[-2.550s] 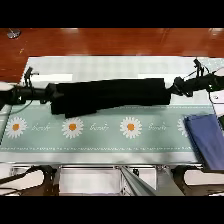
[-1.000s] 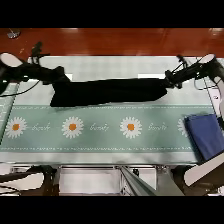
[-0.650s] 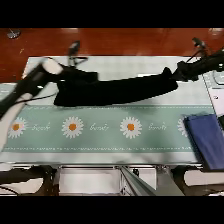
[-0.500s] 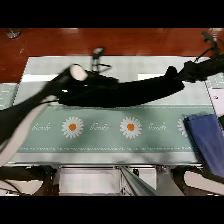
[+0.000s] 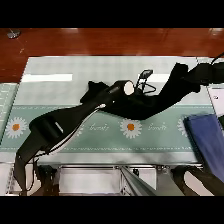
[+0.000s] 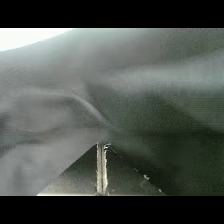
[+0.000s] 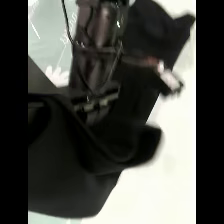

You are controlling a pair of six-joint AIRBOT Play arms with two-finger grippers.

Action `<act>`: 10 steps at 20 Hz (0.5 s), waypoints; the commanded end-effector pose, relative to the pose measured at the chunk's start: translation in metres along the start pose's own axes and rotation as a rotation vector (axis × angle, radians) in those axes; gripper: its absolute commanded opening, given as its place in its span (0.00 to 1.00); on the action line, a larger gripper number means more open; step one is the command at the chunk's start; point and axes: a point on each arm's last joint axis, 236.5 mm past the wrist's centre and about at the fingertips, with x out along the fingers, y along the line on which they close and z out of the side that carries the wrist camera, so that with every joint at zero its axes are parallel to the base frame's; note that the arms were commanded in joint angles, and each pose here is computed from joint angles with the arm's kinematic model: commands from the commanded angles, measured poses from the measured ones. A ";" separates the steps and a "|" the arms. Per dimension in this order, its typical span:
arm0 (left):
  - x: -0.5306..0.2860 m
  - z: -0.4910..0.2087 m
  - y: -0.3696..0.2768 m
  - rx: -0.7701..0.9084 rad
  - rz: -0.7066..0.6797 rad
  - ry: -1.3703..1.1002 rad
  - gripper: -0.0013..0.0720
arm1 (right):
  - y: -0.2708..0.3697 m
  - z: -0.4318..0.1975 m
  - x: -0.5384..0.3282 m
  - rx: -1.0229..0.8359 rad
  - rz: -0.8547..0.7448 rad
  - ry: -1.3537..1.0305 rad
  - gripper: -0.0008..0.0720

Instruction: Fold the shirts.

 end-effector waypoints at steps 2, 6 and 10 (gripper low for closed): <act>-0.061 0.030 0.047 -0.015 0.074 0.043 0.06 | 0.020 0.001 0.011 -0.011 0.016 -0.002 0.04; -0.225 0.057 0.176 -0.181 0.319 -0.002 0.06 | 0.049 0.006 0.049 -0.026 0.073 0.022 0.04; -0.411 0.044 0.249 -0.336 0.528 -0.249 0.06 | 0.094 0.009 0.113 -0.058 0.144 0.100 0.04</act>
